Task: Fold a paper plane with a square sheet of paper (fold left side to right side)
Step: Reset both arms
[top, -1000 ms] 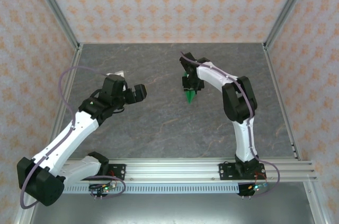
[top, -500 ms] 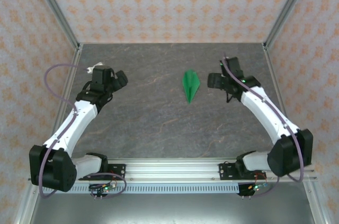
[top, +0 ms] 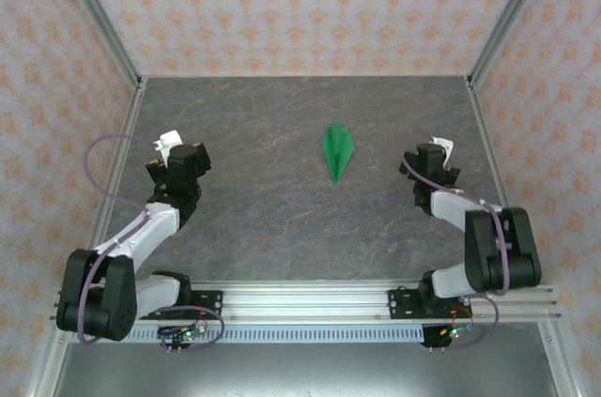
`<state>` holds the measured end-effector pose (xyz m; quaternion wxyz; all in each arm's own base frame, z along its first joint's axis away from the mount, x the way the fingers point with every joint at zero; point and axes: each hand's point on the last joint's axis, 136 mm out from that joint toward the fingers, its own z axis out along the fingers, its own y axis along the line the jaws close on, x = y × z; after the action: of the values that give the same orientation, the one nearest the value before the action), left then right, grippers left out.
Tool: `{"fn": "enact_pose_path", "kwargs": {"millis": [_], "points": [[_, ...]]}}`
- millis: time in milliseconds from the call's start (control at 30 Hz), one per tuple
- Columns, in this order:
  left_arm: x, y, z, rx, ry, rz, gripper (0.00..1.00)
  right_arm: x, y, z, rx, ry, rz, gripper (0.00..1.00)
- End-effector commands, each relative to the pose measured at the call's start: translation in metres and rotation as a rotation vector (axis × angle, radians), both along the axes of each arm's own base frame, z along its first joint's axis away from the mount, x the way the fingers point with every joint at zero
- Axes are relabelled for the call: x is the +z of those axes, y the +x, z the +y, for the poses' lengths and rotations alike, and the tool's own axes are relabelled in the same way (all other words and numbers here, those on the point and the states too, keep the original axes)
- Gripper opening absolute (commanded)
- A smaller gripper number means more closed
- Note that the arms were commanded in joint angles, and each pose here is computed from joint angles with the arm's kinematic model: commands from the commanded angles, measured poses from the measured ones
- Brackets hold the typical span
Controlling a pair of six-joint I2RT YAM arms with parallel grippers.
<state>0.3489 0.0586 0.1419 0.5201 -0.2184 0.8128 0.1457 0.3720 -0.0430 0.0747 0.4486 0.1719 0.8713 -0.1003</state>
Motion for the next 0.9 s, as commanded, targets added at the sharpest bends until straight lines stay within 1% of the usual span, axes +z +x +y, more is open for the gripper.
{"fn": "enact_pose_path", "kwargs": {"millis": [0, 100, 167, 233, 267, 300, 333, 367, 400, 433, 867], "points": [[0.007, 0.010, 0.000, -0.043, 0.100, -0.066, 0.98, 0.022, 0.026, 0.005, 0.055, -0.029, -0.172, 1.00], [-0.001, 0.016, -0.009, -0.110, 0.120, -0.087, 0.99, 0.023, 0.019, 0.011, 0.098, -0.014, -0.236, 1.00], [-0.015, 0.022, -0.022, -0.199, 0.119, -0.068, 0.99, 0.018, 0.017, 0.017, 0.141, -0.014, -0.282, 1.00], [-0.029, 0.026, -0.028, -0.234, 0.116, -0.076, 0.99, 0.015, 0.018, 0.022, 0.175, -0.001, -0.242, 1.00], [-0.038, 0.029, -0.032, -0.260, 0.115, -0.067, 0.99, 0.015, 0.020, 0.022, 0.175, 0.000, -0.248, 1.00], [-0.042, 0.034, -0.035, -0.278, 0.122, -0.071, 0.99, 0.013, 0.020, 0.019, 0.160, 0.003, -0.224, 1.00], [-0.040, 0.039, -0.037, -0.290, 0.122, -0.058, 1.00, 0.013, 0.023, 0.017, 0.157, 0.027, -0.224, 1.00], [-0.046, 0.040, -0.035, -0.302, 0.091, -0.012, 1.00, 0.013, 0.023, 0.016, 0.159, 0.039, -0.229, 1.00], [-0.046, 0.043, -0.034, -0.305, 0.082, -0.029, 1.00, 0.012, 0.022, 0.016, 0.161, 0.038, -0.219, 1.00], [-0.046, 0.043, -0.032, -0.301, 0.061, -0.016, 1.00, 0.013, 0.023, 0.016, 0.160, 0.037, -0.228, 1.00], [-0.047, 0.043, -0.031, -0.300, 0.060, -0.018, 1.00, 0.013, 0.022, 0.016, 0.163, 0.033, -0.227, 1.00]]}}
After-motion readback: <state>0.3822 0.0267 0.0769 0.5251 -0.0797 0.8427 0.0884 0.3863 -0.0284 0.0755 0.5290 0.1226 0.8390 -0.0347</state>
